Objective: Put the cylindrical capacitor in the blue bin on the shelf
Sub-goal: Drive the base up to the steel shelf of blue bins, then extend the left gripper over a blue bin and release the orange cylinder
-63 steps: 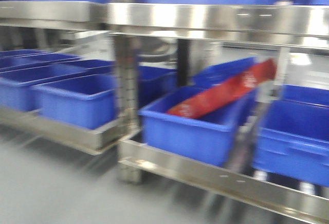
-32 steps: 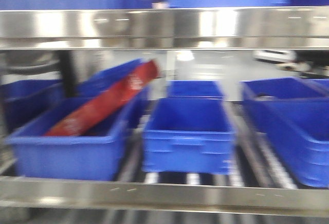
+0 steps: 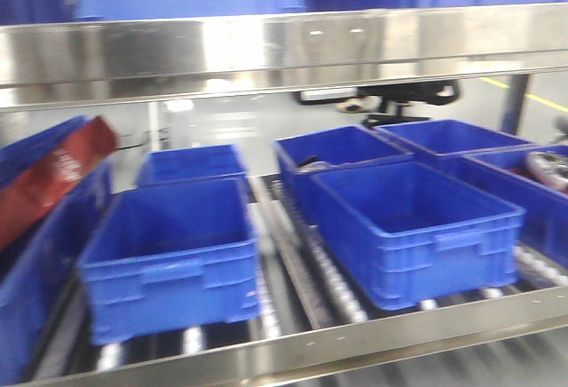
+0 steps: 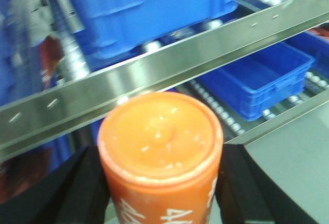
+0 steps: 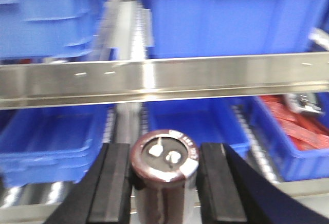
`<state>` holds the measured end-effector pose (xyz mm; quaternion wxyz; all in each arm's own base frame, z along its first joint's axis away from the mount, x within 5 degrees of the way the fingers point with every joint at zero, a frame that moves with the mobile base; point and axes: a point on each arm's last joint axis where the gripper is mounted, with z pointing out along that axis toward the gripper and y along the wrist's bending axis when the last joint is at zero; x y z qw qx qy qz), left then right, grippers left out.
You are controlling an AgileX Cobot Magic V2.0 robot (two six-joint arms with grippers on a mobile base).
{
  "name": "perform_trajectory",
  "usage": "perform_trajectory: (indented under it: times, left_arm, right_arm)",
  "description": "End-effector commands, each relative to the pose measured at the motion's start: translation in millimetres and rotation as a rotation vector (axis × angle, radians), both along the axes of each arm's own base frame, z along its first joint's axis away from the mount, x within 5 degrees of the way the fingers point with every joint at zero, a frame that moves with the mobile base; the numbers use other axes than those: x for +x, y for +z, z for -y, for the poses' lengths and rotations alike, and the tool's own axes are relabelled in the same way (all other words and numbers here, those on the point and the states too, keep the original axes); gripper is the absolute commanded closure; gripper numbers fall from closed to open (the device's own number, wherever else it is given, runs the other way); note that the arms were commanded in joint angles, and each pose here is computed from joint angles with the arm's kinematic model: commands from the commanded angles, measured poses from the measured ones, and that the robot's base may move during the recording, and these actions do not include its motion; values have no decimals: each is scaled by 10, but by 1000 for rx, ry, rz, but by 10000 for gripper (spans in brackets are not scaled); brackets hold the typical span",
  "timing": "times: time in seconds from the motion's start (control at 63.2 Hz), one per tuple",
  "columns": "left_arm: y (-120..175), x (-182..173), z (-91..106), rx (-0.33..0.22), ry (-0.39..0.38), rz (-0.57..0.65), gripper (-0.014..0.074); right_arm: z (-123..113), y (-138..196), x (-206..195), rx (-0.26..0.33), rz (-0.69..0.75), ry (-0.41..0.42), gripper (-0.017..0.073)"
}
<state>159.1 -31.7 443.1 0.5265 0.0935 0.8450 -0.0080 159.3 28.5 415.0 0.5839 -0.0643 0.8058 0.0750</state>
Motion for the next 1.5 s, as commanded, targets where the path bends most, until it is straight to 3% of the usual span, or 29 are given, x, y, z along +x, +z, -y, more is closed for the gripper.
perform_trajectory:
  times: [0.0, 1.487]
  left_arm:
    - [42, -13, 7, -14, -5, 27, 705]
    - [63, -4, 12, -19, -9, 51, 705]
  right_arm:
    - [9, 66, -11, 0, 50, -5, 713]
    - [9, 66, -11, 0, 50, -5, 713]
